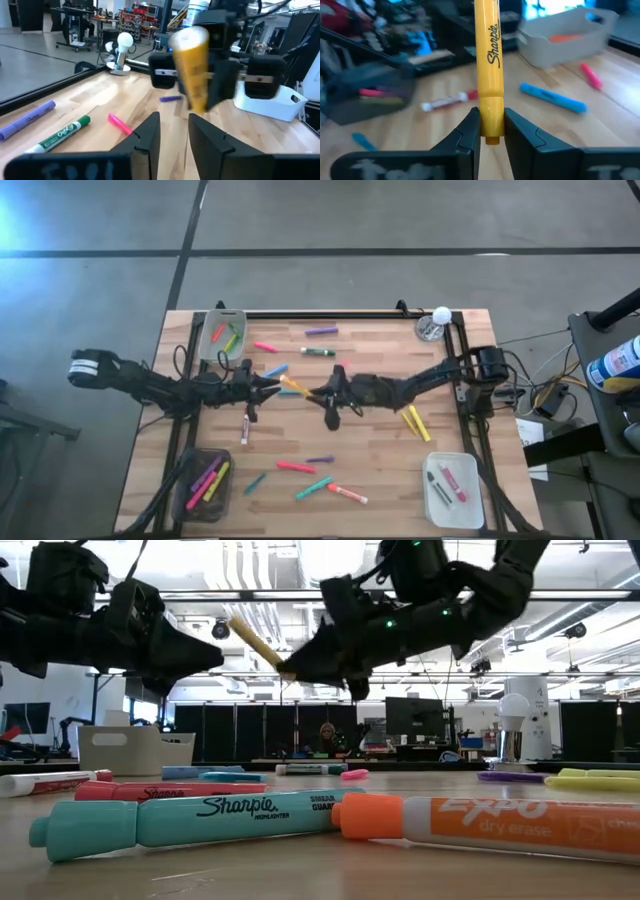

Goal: Pick & Place Markers
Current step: Put the yellow marker pen into the black bin

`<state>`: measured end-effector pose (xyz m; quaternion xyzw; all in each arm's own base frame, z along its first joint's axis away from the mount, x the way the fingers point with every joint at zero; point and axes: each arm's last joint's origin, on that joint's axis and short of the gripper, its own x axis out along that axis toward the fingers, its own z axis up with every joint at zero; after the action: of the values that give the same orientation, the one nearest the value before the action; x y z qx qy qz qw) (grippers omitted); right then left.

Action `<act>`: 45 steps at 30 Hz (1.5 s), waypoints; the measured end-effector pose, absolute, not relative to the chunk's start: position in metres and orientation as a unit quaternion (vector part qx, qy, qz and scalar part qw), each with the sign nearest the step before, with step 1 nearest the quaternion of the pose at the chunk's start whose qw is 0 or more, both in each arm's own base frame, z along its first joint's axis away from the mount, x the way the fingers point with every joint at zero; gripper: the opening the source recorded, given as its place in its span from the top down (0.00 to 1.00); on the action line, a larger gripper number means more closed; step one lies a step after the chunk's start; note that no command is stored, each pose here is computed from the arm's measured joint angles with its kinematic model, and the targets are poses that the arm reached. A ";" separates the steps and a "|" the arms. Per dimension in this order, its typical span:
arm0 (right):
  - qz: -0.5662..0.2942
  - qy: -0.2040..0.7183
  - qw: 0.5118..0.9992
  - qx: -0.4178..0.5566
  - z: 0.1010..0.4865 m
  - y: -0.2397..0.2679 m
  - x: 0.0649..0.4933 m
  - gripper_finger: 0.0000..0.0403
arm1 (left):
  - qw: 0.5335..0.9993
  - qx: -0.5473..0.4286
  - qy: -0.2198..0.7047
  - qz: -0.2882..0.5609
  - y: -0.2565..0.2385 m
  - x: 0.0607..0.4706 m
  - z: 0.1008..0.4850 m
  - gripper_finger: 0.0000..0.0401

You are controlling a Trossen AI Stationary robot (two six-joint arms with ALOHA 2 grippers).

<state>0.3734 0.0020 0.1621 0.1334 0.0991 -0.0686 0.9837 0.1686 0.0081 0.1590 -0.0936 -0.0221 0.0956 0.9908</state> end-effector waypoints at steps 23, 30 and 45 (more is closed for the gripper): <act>0.003 0.025 0.992 0.121 0.124 0.024 0.397 0.84 | 0.991 -0.093 -0.012 0.095 0.008 0.169 0.157 0.76; -0.040 0.027 0.994 0.102 0.134 0.022 0.394 0.84 | 0.991 -0.093 -0.010 0.096 0.008 0.169 0.157 0.76; -0.055 0.028 0.993 0.096 0.134 0.024 0.394 0.84 | 0.991 -0.120 -0.030 -0.056 -0.001 0.180 0.175 0.76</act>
<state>0.3938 0.0235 0.1336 0.0958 0.0278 -0.0555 0.9935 0.1798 -0.0013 0.1749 -0.1198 -0.0296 -0.0555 0.9908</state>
